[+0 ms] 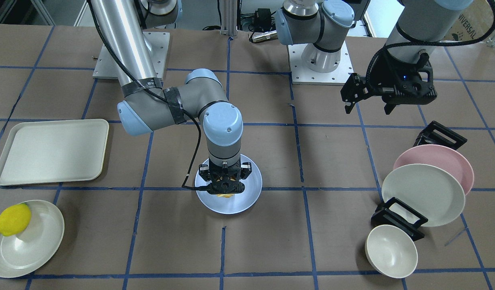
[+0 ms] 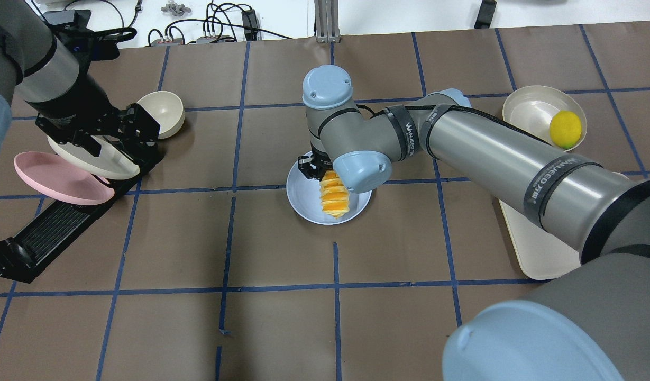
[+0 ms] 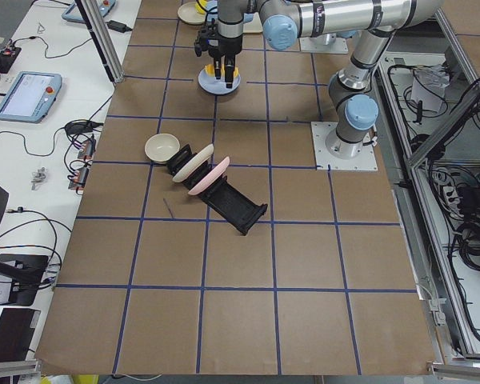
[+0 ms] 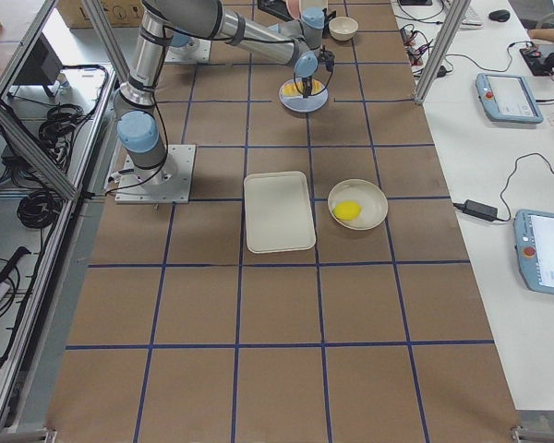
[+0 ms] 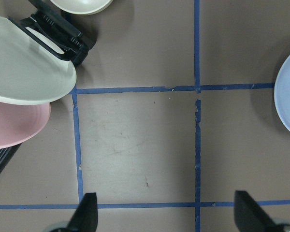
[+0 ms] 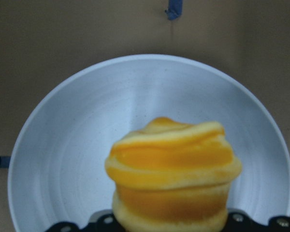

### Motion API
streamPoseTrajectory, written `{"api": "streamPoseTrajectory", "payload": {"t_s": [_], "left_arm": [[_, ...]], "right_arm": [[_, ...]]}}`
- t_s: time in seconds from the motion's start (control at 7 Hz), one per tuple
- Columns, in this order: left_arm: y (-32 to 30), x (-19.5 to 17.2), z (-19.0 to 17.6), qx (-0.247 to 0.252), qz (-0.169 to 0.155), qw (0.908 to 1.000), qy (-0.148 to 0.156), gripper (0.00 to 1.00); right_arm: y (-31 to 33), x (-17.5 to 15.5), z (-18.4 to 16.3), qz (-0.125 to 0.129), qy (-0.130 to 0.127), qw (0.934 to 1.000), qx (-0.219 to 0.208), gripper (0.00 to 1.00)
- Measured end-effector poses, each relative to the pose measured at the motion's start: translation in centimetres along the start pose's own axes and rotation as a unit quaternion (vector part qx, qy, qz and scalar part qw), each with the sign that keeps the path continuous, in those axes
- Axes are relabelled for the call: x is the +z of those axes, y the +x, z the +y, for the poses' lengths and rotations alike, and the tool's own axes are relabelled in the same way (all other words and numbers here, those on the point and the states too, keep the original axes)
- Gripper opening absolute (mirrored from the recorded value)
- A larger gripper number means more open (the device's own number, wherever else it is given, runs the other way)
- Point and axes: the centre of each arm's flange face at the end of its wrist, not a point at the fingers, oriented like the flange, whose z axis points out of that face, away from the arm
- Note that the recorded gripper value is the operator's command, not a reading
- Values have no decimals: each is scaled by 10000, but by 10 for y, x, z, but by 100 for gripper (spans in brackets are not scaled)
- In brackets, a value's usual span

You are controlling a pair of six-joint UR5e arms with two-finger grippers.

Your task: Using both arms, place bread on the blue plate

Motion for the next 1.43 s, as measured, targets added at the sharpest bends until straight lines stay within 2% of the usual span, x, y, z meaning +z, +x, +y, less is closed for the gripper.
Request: {"api": "streamPoseTrajectory", "payload": {"t_s": [0.57,0.71,0.86,1.14,1.29,1.43], "left_arm": [[-1,2,-4,3,-1,10000,-24,100],[-1,3,-5,6,0,10000,-28,100],[-1,2,-5,8,-1,10000,-26,100],[-2,0,-8,5,13,10000,4,100],[-2,-1,-9,6,37,10000,21,100],[-2,-1,-10,12,52,10000,32,100]], "right_arm": [[1,-4,-2,-5,44,10000,-6,100],[6,-20,-6,-27,162,9999,3,100],[23,-57,-7,-58,317,9995,56,100],[97,-165,4,-63,522,9983,256,100],[132,-204,13,3,692,9976,101,100],[160,-230,19,136,933,9952,-264,100]]}}
